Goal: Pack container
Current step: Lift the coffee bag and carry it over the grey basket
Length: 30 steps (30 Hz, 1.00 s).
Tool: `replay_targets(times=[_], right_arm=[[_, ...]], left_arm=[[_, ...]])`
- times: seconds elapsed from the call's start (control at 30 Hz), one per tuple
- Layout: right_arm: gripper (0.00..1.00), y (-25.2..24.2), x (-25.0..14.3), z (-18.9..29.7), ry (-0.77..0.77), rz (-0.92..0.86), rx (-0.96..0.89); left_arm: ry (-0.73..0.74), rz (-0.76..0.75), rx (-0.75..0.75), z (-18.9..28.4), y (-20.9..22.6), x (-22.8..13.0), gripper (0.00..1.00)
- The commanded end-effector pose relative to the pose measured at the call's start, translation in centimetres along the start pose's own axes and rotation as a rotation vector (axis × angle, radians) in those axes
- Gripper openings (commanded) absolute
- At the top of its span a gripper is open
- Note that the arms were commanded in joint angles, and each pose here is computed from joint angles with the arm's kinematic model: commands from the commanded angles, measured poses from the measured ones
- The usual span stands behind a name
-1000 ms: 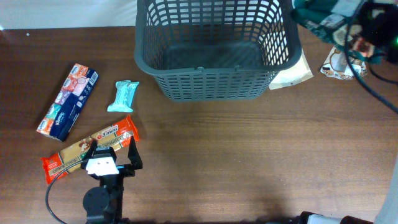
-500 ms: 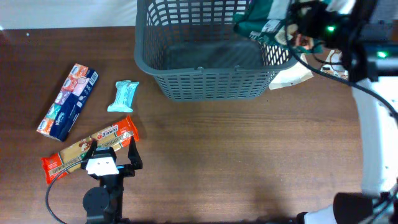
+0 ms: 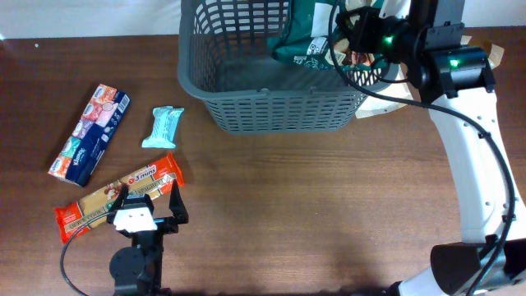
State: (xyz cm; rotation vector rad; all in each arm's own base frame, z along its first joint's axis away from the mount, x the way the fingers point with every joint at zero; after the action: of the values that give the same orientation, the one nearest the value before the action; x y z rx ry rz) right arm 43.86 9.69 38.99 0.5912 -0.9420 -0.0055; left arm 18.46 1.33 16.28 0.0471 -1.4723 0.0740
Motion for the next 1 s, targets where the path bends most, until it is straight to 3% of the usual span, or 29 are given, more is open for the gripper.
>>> replay_targets(times=[0.0,0.43,0.7,0.97], right_arm=[[0.04,1.6,2.0,1.4,-0.061,0.062,0.045],[0.04,-0.1,-0.9,-4.0,0.064,0.054,0.015],[0.04,-2.3,-1.7,-4.2,0.066,0.051,-0.216],[0.04,-3.0,-2.2,-4.0,0.087,0.044,-0.266]], left_arm=[[-0.004,-0.016,-0.013,0.0,-0.2,-0.1,0.99],[-0.004,-0.016,-0.013,0.0,-0.2,-0.1,0.99],[-0.004,-0.016,-0.013,0.0,-0.2,-0.1,0.99],[-0.004,-0.016,-0.013,0.0,-0.2,-0.1,0.99]])
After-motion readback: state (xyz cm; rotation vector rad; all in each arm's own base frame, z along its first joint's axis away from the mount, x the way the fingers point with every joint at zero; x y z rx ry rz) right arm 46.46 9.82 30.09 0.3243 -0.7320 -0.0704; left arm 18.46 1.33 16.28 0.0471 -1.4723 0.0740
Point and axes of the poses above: each gripper's point midway between its finger pads, its own z axis back along the fingers, its own y axis along the line the jaws close on, x = y × z, the point moved 6 cm from there along z, back along the fingers, and after that the axes turned 3 degrees about -z, right-handed, at the moved point
